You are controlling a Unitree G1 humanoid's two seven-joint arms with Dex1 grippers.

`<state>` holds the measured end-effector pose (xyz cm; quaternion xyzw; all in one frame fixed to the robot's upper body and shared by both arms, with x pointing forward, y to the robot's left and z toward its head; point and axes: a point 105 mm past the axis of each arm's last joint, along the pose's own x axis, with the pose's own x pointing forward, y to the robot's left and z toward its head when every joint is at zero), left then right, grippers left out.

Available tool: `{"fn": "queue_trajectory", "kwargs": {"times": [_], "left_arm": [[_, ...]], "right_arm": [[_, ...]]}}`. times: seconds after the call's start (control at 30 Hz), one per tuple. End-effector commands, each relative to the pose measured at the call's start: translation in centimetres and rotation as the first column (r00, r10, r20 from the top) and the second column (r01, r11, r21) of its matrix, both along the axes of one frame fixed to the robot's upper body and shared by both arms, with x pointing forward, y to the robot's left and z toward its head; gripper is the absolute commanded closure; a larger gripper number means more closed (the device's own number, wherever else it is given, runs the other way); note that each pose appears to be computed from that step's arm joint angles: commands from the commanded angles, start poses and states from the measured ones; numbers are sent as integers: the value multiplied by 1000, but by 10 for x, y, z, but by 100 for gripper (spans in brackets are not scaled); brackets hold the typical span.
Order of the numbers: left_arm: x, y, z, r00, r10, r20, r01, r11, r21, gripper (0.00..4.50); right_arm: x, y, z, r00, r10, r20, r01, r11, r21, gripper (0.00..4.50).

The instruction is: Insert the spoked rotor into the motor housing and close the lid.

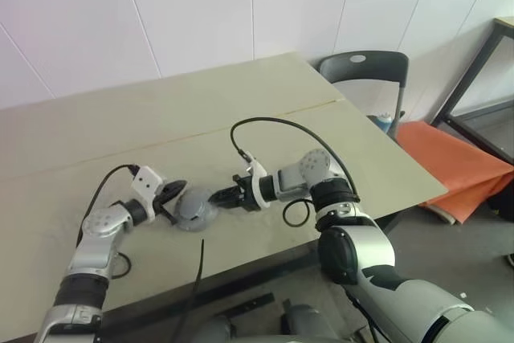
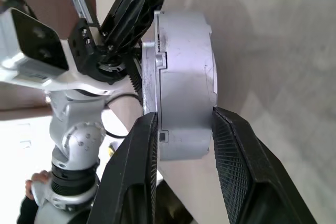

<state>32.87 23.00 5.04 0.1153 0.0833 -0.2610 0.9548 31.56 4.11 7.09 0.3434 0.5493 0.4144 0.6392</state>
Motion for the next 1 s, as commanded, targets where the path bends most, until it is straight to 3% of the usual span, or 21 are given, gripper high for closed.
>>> {"fn": "queue_trajectory", "kwargs": {"times": [0.03, 0.53, 1.0], "left_arm": [[1, 9, 20, 996, 64, 57, -61, 997, -55, 450], [-1, 21, 38, 984, 161, 74, -148, 975, -163, 450], [6, 41, 40, 940, 340, 7, -321, 894, -311, 450]], "right_arm": [[-7, 34, 21, 999, 45, 20, -47, 995, 92, 325], [2, 33, 27, 999, 7, 47, -12, 993, 116, 330], [39, 38, 48, 980, -185, 68, 165, 960, 226, 330]]}}
